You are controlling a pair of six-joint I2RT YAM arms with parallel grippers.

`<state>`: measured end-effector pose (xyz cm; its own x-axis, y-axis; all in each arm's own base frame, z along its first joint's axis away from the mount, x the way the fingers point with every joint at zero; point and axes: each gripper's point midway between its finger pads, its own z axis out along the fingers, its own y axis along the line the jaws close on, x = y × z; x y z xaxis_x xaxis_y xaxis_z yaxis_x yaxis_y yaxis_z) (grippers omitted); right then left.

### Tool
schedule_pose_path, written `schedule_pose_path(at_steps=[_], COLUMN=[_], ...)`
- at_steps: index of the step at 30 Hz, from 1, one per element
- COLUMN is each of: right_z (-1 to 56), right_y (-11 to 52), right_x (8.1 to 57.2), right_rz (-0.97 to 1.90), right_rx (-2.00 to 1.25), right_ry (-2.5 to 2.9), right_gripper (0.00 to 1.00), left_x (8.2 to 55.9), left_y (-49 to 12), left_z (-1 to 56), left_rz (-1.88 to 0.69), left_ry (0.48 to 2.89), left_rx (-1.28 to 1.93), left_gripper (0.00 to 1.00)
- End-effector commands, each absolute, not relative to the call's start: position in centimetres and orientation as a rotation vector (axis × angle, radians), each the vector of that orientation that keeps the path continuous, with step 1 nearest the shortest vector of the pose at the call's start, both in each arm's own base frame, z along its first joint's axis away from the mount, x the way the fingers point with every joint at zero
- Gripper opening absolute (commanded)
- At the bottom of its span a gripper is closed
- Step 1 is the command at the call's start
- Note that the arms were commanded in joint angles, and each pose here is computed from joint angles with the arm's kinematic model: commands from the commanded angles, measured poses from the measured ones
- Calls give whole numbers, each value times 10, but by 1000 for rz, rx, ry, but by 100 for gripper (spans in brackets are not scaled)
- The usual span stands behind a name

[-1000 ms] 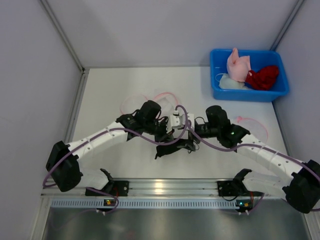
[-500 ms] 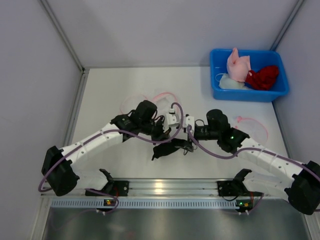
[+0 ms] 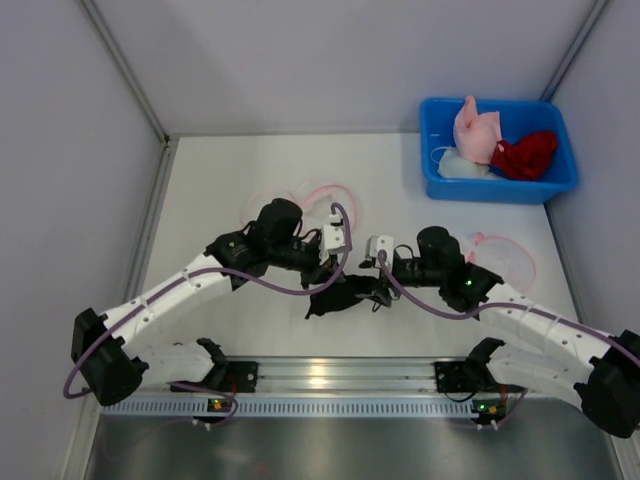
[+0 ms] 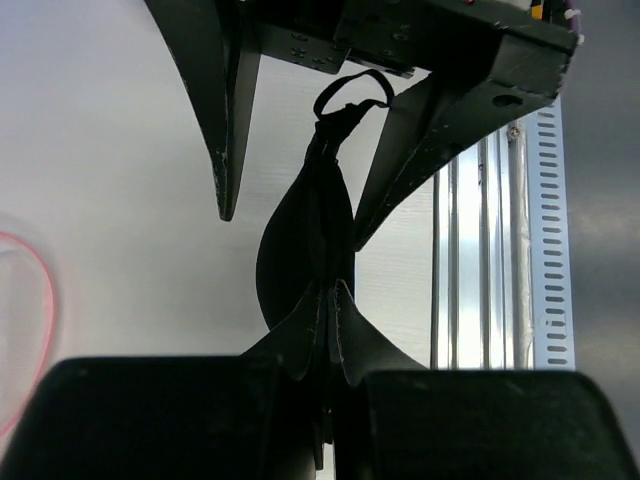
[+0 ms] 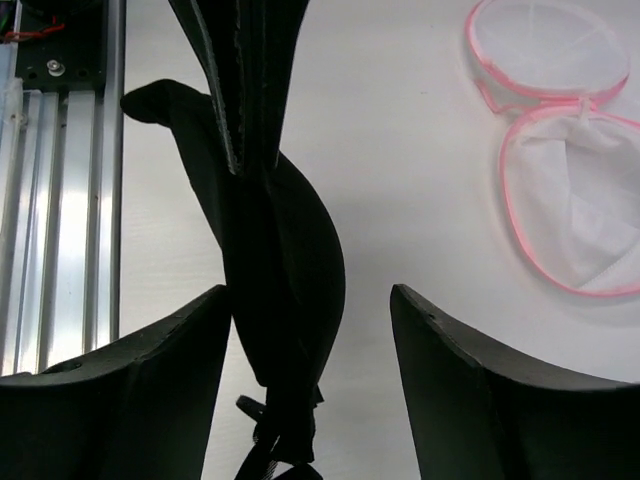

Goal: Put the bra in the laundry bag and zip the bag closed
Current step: Adjust the bra.

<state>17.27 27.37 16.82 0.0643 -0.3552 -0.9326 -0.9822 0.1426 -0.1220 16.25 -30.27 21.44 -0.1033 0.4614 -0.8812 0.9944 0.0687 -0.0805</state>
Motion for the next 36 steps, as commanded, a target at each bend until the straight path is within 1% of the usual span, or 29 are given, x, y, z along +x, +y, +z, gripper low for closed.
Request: schedule_pose_path(at_steps=[1,2,4,5,6,7,9,10,11,12,13,15,20,23,26,29,30,31,32,33,34,36], right_z=[181,182,181,183,182,184,188,190,194,193,195,200,212,223,227,231,235,236,235,235,239,252], right_y=[284,286,287,287,288,288,286,286,287,285,285,286,289,293,296,299,302,303,306,308,312,311], right_x=[175,177,176,176,176,176,177,177,179,179,179,179,181,182,182,183,182,184,187,189,195,214], right_rz=[844,842,843,847,854,855,850,850,847,851,857,875,904,927,947,960,963,964,963,960,954,946], right_rx=[-1392,-1397,-1411,-1417,-1423,-1421,-1406,-1396,-1380,-1369,-1363,-1329,-1280,-1258,-1255,-1255,-1259,-1259,-1261,-1261,-1251,-1173], right_ry=[1405,1405,1400,1408,1412,1417,1429,1436,1442,1473,1483,1506,1527,1518,1518,1510,1499,1497,1497,1504,1510,1545], right_gripper=[64,50,35,18,7,0,0,0,0,0,0,0,0,0,0,0,0,0,0,1,18,36], left_x=[157,157,158,157,159,160,160,159,159,160,158,160,167,174,179,185,186,186,186,187,186,192], left_y=[-310,-310,-310,-309,-309,-308,-307,-306,-306,-305,-304,-302,-294,-292,-294,-296,-299,-300,-300,-300,-300,-295], left_z=[238,241,243,243,244,244,243,243,243,242,241,238,215,203,199,200,202,203,206,210,211,217], left_rz=[-1033,-1033,-1028,-1034,-1027,-1022,-1033,-1045,-1046,-1045,-1053,-1039,-977,-934,-917,-900,-910,-919,-931,-939,-977,-1026], left_ry=[1549,1547,1557,1567,1573,1585,1634,1662,1687,1713,1734,1763,1881,1928,1940,1949,1949,1949,1950,1946,1973,1999], left_rx=[1464,1457,1443,1434,1425,1412,1375,1353,1334,1314,1299,1271,1197,1171,1163,1149,1142,1142,1132,1120,1083,1008], left_gripper=[0,0,0,0,0,11,32,46,63,68,71,86,88,86,79,56,38,27,12,0,0,0])
